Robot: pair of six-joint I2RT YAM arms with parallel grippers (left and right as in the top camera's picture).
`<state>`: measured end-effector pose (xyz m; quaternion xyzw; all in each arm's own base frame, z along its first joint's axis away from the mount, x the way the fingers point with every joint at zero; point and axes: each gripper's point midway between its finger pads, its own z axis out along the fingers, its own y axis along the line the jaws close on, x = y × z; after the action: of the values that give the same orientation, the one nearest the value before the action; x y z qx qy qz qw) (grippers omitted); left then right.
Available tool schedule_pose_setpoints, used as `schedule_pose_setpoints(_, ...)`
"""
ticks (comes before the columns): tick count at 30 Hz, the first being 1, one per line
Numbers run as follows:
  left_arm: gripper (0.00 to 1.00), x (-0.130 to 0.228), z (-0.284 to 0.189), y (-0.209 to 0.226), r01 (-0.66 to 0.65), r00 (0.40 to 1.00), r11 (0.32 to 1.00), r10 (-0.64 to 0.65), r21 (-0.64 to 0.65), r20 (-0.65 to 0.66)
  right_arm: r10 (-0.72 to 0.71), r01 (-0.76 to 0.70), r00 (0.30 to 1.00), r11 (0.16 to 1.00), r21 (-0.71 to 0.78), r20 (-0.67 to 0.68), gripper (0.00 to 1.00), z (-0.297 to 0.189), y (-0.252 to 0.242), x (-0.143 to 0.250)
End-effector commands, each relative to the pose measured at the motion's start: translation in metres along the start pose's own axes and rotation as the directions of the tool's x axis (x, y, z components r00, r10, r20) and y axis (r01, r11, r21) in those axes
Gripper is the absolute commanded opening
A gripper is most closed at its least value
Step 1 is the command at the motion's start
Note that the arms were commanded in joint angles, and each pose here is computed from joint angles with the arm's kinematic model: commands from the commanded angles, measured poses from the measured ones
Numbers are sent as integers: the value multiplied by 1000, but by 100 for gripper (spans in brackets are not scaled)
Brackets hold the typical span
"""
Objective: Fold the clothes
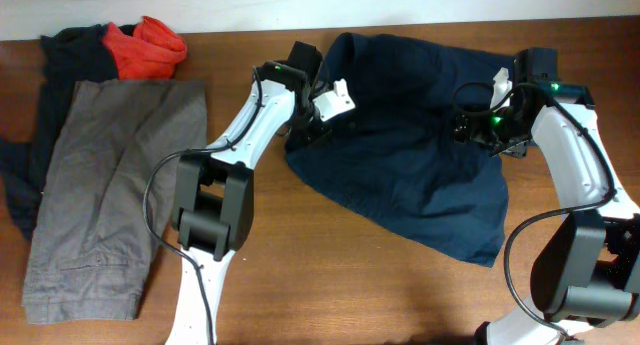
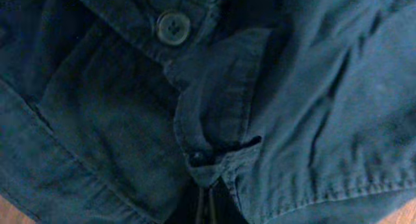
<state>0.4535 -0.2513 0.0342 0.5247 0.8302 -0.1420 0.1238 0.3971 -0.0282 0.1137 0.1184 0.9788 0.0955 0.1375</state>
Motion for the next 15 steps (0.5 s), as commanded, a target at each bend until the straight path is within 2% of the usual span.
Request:
schedule_pose_setpoints(1,1,9,-8,19,147,988,987,-149,-61,-30,-8,8,999,1000,6,33,88,-9,1,-8)
schedule_pose_setpoints(3,1,15,-23,30,236,969,966,-242,-104,-45,-7,7,1000,1000,6,31,88,-9,1,-8)
schedule_pose_setpoints(5,1,28,-48,43,377,918,910,-392,-170,-63,1,-1,1000,1000,7,18,88,-9,0,-5)
schedule_pose_setpoints(8,1,57,-89,60,561,798,782,-599,-271,-74,33,-33,999,999,11,-14,88,-9,-1,3)
schedule_pose_setpoints(12,1,84,-113,72,681,686,670,-725,-296,-61,104,-101,991,994,28,-90,88,-9,-3,22)
schedule_pose_setpoints(15,1,93,-117,81,703,665,645,-746,-301,-46,122,-125,980,992,-7,-160,86,-6,4,40)
